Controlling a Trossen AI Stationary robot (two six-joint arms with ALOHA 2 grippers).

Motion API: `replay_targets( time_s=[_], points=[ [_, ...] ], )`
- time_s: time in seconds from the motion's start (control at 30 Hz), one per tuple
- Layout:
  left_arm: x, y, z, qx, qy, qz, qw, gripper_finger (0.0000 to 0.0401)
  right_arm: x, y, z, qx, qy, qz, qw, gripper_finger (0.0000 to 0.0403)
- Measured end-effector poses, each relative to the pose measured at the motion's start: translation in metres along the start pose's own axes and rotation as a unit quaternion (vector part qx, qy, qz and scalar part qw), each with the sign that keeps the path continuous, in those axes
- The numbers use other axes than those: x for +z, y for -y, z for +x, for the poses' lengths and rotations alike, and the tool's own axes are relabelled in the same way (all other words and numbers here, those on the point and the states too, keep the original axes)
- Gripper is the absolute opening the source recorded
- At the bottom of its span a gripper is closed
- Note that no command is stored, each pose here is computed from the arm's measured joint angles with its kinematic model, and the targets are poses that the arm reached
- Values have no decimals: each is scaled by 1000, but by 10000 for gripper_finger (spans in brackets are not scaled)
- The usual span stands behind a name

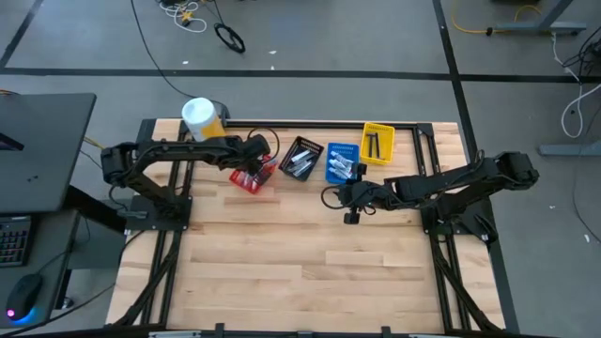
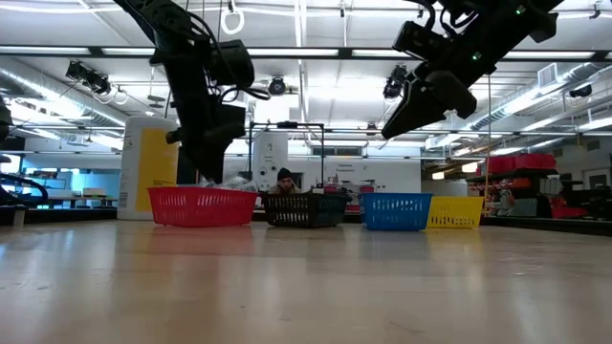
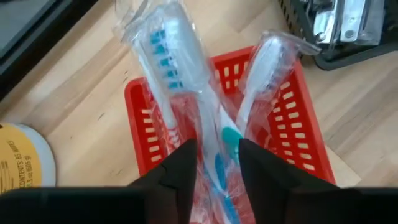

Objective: Pick & Place Travel size toiletries
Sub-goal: Put the blue toothbrush into the red bin, then return to Home Position

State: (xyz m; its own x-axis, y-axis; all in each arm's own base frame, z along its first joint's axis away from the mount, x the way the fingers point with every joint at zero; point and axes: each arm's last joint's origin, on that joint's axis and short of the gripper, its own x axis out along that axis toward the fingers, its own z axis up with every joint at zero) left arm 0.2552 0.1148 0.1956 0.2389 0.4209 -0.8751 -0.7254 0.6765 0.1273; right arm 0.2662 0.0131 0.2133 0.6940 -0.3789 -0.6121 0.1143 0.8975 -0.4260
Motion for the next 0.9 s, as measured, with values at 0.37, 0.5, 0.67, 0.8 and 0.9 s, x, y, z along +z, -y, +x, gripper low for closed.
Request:
replay_targets(
  time_s=[0.37, 0.5, 0.67, 0.8, 0.9],
  points=[
    [4, 1, -38, -12, 65, -32, 997, 155, 0, 5, 0, -87, -7, 67, 994, 77],
    [0, 0, -73, 14, 137, -7, 990, 149, 8, 6, -1, -75, 33, 87, 993, 75],
    [-10, -3, -115, 41, 224, 43, 973, 140, 23, 8, -16, 40, 126, 47, 990, 66],
    [-23, -8, -136, 23, 265, 99, 959, 135, 26, 21, -42, 50, 170, 16, 984, 65],
    [-37, -11, -138, 3, 294, 133, 947, 133, 20, 37, -64, 36, 175, 9, 984, 65]
  ],
)
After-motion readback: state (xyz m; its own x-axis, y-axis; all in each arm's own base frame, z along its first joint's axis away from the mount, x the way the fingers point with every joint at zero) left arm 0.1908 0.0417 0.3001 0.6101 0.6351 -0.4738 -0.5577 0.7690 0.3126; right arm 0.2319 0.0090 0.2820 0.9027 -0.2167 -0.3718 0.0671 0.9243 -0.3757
